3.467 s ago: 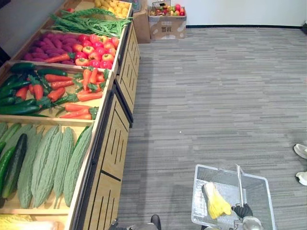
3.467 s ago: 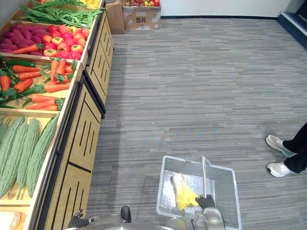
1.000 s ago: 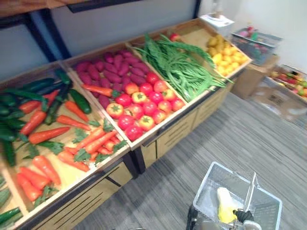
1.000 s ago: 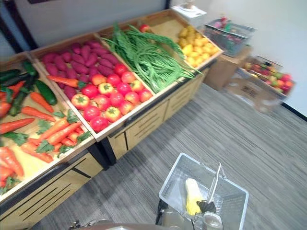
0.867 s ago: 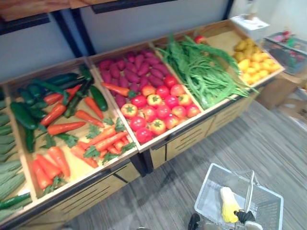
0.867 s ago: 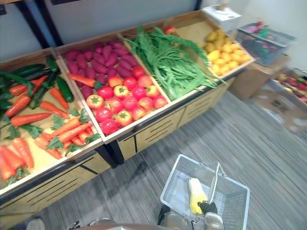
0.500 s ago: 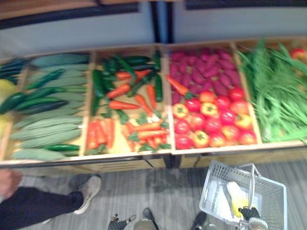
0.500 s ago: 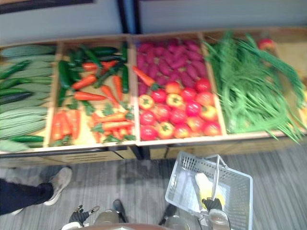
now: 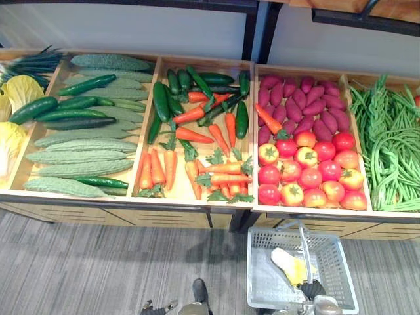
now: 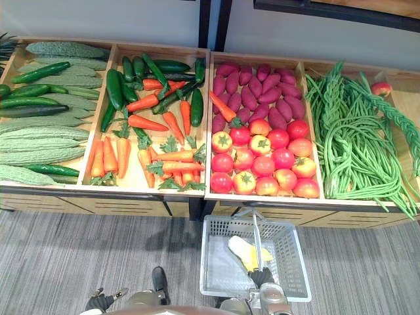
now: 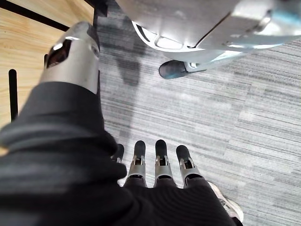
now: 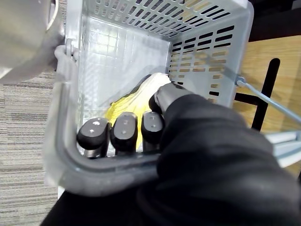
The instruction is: Pick vegetable in the basket
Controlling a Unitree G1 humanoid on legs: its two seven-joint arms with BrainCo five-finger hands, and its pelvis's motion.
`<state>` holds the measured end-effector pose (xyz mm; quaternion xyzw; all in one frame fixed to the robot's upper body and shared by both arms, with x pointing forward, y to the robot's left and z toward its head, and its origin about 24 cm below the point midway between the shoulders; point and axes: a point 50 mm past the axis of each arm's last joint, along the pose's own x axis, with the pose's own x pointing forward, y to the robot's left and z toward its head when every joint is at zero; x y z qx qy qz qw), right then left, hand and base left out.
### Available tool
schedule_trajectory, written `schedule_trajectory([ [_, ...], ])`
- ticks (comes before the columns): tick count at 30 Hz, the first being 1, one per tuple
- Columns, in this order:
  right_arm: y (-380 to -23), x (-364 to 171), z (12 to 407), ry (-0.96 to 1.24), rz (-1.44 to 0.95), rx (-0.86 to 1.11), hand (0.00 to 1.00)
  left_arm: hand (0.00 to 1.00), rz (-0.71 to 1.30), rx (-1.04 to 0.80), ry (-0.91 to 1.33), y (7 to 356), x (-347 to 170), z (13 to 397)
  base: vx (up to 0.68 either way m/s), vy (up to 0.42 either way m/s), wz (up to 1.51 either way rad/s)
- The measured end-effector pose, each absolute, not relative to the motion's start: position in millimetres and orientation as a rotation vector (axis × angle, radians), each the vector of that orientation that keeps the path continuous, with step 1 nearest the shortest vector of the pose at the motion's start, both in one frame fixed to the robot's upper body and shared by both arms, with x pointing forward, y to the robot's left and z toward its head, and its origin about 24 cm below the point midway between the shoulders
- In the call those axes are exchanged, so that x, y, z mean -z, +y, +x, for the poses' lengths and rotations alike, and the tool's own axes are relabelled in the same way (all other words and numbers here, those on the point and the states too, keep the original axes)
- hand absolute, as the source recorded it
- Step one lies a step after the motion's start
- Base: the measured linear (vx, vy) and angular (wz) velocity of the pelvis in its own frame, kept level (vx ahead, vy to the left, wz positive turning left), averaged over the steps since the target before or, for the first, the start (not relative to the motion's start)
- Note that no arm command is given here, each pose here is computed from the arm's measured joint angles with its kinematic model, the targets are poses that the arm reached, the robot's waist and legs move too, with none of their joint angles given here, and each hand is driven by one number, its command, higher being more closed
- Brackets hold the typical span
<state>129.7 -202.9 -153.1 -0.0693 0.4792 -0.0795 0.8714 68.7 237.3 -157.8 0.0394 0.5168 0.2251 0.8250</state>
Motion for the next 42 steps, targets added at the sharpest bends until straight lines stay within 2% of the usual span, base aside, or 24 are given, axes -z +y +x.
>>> schedule_trajectory([
  [8, -214, 153, 125, 1.005, -0.093, 0.257, 1.00, 0.00, 0.085, -0.509, 1.088, 239, 157, 71, -0.01, -0.008, -0.08],
  [15, -242, 155, 95, 1.061, -0.050, 0.490, 1.00, 0.00, 0.137, -0.858, 0.887, 273, 132, 88, -0.01, -0.012, -0.08],
  [20, -256, 156, 72, 1.092, -0.011, 0.649, 1.00, 0.00, 0.159, -1.123, 0.632, 295, 94, 103, -0.01, -0.020, 0.00],
  [23, -258, 156, 66, 1.101, -0.005, 0.674, 1.00, 0.00, 0.209, -1.173, 0.468, 299, 66, 118, 0.00, 0.000, 0.00],
  [28, -259, 156, 64, 1.100, -0.019, 0.689, 1.00, 0.00, 0.360, -1.143, 0.250, 301, 24, 141, -0.02, -0.025, -0.03],
  [32, -260, 154, 65, 1.087, -0.059, 0.659, 1.00, 0.00, 0.491, -1.028, 0.115, 292, -2, 162, -0.03, -0.033, -0.06],
  [35, -256, 155, 68, 1.086, -0.086, 0.603, 1.00, 0.00, 0.609, -0.885, 0.067, 291, -13, 177, -0.03, -0.044, -0.17],
  [42, -255, 149, 90, 1.036, -0.166, 0.468, 1.00, 0.00, 0.760, -0.704, 0.024, 301, -26, 204, -0.01, -0.037, -0.29],
])
